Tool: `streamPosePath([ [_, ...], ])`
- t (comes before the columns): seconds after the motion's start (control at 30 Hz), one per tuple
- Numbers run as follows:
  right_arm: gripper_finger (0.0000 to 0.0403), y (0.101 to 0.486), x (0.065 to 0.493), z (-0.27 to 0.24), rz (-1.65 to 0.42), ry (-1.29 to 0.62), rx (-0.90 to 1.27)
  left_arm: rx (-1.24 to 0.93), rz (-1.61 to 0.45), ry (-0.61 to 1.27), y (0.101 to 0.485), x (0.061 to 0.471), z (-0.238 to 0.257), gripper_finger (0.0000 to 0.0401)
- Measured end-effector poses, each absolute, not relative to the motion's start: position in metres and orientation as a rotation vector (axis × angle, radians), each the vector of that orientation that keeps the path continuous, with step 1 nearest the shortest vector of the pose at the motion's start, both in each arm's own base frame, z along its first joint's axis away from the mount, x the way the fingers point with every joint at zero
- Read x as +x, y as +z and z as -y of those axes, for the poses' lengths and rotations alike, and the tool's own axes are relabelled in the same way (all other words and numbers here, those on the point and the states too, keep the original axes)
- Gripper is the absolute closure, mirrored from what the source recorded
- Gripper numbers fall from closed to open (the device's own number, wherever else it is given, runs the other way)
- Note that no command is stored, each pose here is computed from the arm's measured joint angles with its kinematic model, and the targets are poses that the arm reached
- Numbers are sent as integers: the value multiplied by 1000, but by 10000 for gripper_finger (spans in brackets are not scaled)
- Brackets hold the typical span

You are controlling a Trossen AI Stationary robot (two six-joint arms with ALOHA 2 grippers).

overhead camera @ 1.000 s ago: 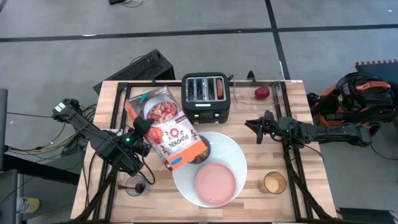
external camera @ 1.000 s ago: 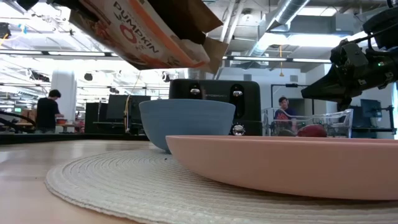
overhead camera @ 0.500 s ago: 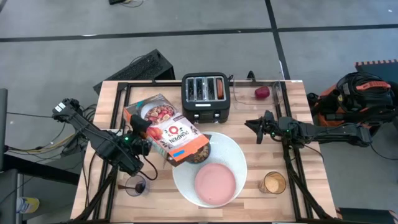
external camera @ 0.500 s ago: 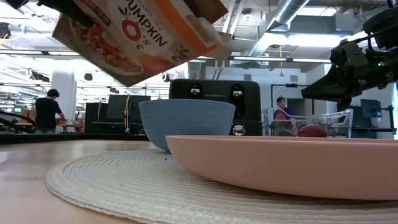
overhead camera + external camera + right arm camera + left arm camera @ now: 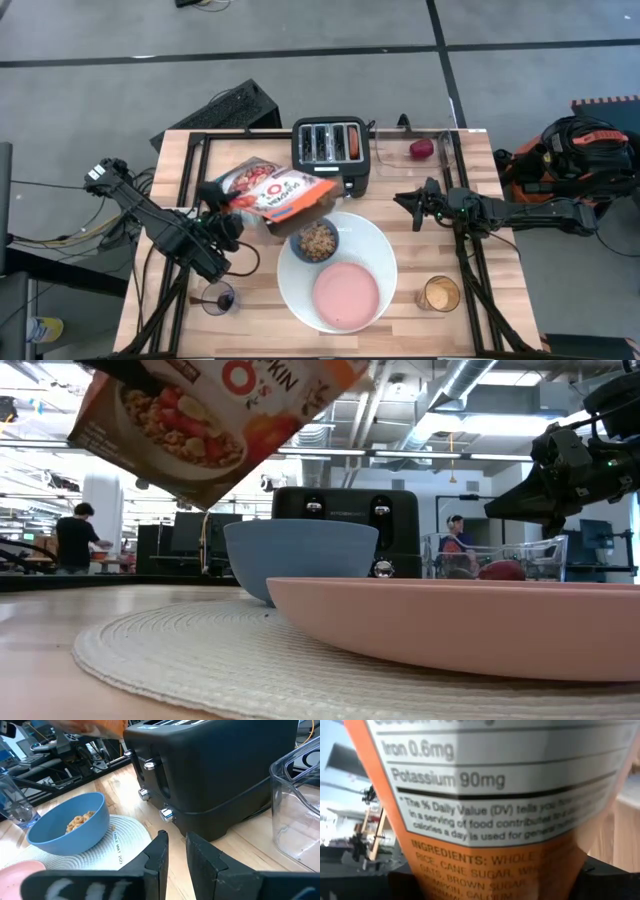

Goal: Arrange a breakfast setting
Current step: Pour the cereal into the blue bowl

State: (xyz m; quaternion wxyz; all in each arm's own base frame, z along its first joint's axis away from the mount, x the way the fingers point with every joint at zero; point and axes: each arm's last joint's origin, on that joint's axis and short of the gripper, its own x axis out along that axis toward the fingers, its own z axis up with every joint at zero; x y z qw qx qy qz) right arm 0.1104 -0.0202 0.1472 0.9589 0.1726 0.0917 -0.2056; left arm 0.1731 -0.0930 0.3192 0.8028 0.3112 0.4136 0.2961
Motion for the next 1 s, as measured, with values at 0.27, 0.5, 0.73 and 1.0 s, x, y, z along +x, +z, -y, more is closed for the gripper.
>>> streamPosePath([
  [0.27,312,147,110,20,-186,-417,350,444,-700,825,322,178,84,186],
  [0.5,312,147,110,20,-186,-417,350,256,-487,1013,316,184,68,186],
  [0.73,312,147,110,20,-186,-417,350,109,-323,1168,295,186,49,186],
  [1.0,312,147,110,20,-185,-416,350,24,-130,1283,266,193,28,186],
])
